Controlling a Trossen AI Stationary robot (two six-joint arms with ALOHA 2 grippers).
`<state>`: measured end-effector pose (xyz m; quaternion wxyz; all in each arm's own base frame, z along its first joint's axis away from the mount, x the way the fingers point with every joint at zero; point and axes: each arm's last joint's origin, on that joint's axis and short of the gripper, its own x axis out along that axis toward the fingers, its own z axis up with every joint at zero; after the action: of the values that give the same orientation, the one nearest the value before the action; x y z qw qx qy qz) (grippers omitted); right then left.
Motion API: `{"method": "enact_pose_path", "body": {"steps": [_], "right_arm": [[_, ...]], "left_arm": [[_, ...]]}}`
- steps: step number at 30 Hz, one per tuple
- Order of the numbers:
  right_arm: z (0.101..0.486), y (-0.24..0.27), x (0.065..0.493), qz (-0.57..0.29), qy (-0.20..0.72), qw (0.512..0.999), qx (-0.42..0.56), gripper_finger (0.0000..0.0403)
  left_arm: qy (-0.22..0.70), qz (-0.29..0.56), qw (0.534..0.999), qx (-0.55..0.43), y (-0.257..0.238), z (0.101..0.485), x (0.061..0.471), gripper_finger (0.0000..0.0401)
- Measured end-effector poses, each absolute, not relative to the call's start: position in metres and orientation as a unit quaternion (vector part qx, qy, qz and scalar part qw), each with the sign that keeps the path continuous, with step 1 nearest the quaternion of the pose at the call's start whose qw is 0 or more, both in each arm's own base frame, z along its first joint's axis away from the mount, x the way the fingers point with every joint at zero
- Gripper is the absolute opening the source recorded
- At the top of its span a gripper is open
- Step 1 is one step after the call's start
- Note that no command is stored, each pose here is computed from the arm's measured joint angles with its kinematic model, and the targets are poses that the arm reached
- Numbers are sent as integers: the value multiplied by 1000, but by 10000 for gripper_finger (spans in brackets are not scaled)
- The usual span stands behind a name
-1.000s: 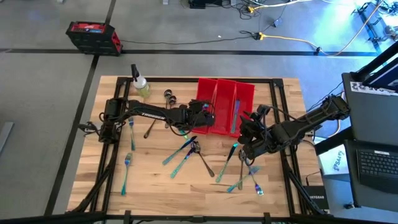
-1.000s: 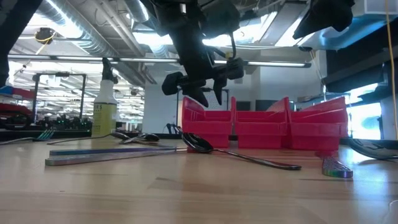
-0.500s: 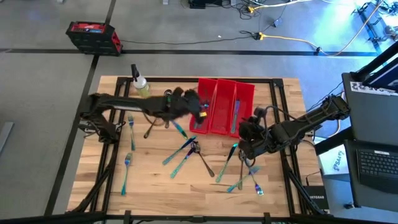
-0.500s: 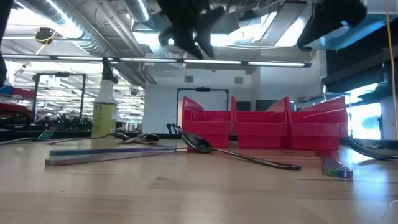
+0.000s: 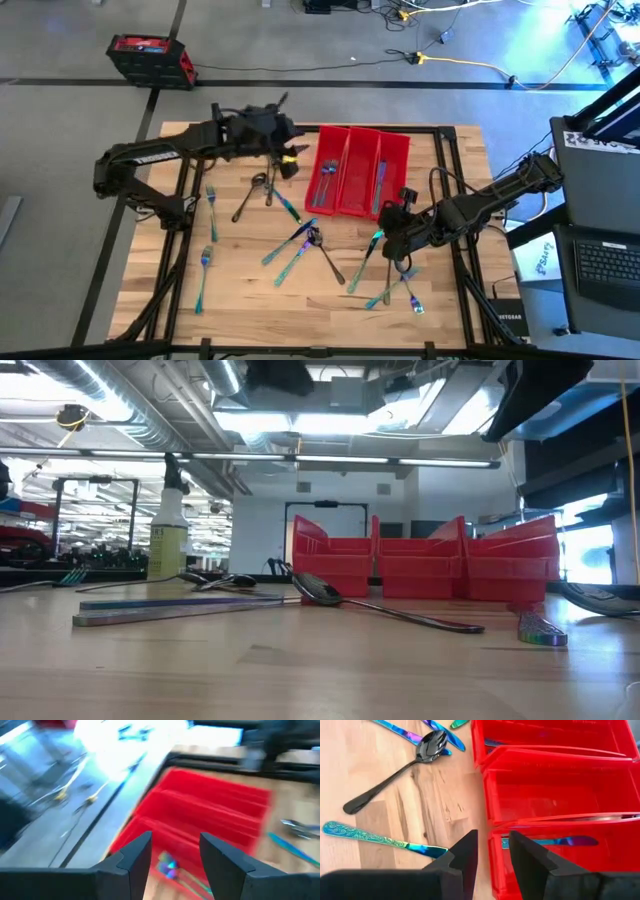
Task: Sort silverware
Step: Put the blue knife into the right red silverware bin
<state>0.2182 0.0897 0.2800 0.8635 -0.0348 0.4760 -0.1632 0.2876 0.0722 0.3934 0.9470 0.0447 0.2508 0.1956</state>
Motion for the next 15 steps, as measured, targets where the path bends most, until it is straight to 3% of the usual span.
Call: {"method": "enact_pose_path", "body": {"steps": [4, 15], "right_arm": [[279, 88, 215, -166, 489, 855, -45, 95], [278, 87, 214, -171, 495, 850, -54, 95]], "left_arm": [[222, 115, 967, 53, 65, 402, 284, 152], [151, 97, 982, 59, 44, 394, 278, 152]]}}
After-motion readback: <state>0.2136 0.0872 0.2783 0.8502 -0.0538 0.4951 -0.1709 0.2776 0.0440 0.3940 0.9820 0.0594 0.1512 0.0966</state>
